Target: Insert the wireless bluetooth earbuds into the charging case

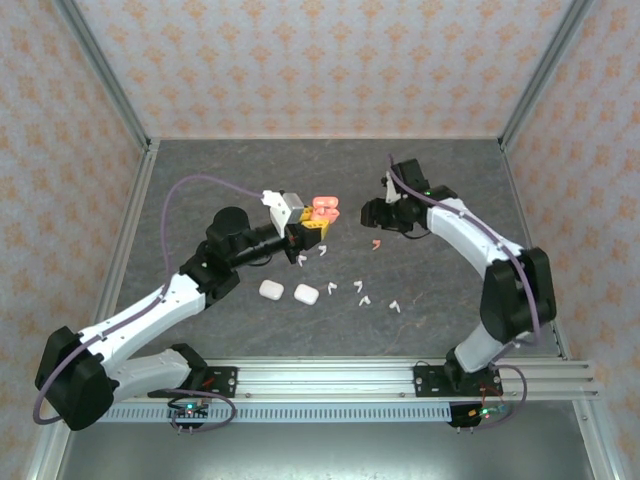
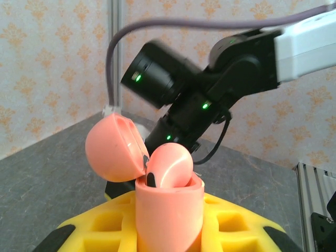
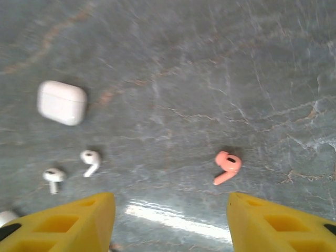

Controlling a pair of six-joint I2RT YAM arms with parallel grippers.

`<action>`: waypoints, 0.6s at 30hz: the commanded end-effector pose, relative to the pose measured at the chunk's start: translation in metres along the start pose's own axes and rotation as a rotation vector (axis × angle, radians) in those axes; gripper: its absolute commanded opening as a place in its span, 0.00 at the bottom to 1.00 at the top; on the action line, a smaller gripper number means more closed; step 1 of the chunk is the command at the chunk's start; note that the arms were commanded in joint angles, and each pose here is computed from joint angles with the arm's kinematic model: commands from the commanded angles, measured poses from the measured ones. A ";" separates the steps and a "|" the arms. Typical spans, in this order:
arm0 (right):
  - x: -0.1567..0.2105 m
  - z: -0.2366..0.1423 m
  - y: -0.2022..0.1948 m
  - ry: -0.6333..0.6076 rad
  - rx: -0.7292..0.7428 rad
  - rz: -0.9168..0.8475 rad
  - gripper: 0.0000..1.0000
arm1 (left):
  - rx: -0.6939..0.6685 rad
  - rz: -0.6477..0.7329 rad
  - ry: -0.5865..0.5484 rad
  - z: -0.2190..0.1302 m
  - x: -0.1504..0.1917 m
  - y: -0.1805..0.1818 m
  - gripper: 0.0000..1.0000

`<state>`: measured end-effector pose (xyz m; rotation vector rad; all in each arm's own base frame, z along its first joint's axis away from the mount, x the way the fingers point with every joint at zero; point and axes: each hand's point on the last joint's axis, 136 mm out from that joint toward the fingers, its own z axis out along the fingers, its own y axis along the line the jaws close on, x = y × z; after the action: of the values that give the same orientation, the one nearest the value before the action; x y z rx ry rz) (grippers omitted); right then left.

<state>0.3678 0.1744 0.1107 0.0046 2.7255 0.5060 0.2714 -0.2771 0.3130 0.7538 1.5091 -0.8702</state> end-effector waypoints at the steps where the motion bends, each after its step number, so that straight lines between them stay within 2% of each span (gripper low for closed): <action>1: 0.004 0.021 -0.020 0.023 0.096 0.017 0.56 | -0.014 0.034 -0.020 -0.006 -0.005 -0.002 0.00; 9: 0.013 0.062 -0.035 0.105 0.257 -0.052 0.55 | -0.019 0.035 -0.016 -0.008 -0.005 -0.002 0.00; 18: 0.014 0.078 -0.029 0.128 0.262 -0.075 0.45 | -0.027 0.039 -0.006 -0.009 -0.003 -0.001 0.00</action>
<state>0.3823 0.1773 0.0301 -0.0456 2.8771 0.1878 0.2708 -0.2721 0.3109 0.7508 1.5219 -0.8383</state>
